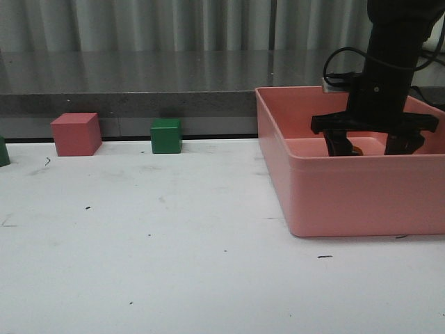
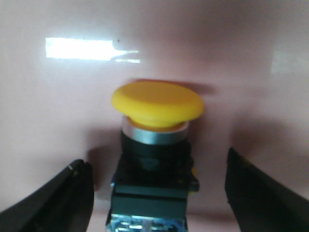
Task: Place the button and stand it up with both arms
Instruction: 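Lower the right gripper into the pink bin and grasp the yellow button, then lift the button out of the bin with the right gripper toward the left arm's side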
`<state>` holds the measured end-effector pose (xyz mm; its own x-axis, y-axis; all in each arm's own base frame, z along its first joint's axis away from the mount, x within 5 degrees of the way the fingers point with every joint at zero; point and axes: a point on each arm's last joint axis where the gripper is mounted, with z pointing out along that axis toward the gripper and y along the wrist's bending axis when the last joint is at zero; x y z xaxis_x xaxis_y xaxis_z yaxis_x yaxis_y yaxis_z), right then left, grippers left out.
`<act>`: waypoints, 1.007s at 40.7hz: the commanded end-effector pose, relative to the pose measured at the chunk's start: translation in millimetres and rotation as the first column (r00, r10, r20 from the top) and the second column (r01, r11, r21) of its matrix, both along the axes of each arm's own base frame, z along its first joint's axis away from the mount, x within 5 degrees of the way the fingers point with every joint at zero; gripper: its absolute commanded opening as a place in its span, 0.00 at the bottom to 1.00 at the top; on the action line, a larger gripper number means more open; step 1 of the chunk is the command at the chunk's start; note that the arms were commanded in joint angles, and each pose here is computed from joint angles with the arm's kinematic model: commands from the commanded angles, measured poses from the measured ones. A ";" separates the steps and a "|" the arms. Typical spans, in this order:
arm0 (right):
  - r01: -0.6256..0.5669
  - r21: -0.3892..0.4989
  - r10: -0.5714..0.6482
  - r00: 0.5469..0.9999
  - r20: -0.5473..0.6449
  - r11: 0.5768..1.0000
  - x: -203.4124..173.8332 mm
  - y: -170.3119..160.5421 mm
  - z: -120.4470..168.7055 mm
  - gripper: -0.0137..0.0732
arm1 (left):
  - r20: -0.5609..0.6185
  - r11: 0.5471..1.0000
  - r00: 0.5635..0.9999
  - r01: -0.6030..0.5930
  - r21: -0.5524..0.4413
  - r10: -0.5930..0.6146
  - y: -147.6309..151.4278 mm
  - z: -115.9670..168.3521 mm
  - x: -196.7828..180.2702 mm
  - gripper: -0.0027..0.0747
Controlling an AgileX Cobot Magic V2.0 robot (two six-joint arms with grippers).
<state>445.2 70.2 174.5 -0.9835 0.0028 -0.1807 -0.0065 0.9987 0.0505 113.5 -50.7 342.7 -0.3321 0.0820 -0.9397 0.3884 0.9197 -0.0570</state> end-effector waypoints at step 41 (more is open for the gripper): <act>-0.109 0.120 0.072 0.956 0.284 0.987 -55.2 38.4 160.8 0.45 | 0.098 0.998 0.995 0.010 -0.055 -0.004 -1.9 18.9 1.3 0.74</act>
